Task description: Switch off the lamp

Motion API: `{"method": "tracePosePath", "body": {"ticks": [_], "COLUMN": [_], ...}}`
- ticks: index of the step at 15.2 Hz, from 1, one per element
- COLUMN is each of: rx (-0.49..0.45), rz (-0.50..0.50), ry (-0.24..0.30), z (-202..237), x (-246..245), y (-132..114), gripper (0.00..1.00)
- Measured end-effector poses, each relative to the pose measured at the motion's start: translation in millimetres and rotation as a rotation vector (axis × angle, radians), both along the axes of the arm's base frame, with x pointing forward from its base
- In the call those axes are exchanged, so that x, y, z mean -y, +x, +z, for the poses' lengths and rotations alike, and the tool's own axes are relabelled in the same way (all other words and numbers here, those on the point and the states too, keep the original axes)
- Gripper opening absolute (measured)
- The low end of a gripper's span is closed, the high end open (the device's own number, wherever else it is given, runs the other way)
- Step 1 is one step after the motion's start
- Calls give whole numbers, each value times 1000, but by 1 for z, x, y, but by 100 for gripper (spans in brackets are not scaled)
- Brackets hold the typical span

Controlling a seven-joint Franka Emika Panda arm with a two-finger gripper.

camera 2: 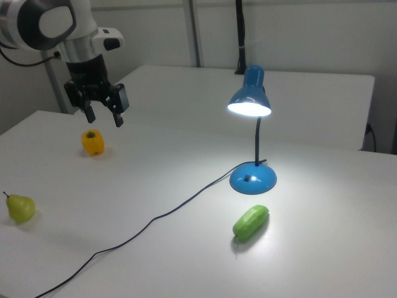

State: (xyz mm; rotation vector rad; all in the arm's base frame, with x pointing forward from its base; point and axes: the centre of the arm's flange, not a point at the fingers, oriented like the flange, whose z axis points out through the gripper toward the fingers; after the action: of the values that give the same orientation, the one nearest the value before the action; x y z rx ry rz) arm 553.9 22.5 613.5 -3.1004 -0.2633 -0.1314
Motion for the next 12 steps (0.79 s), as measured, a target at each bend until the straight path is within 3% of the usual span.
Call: {"method": "tracePosePath", "body": {"ticks": [1,3,4,6,8,10,12], "rx": [0,0,0,0,0,0,-4], "rz": [0,1,1,2,10,24,63], "ry": [0,0,0,0,-1,-2,-5], "z": [0,0,0,0,0,0,-3], "x": [0,0,0,0,0,0,-1], "y": [0,0,0,0,0,0,0], "gripper": [72,67,59,35,33,20,20]}}
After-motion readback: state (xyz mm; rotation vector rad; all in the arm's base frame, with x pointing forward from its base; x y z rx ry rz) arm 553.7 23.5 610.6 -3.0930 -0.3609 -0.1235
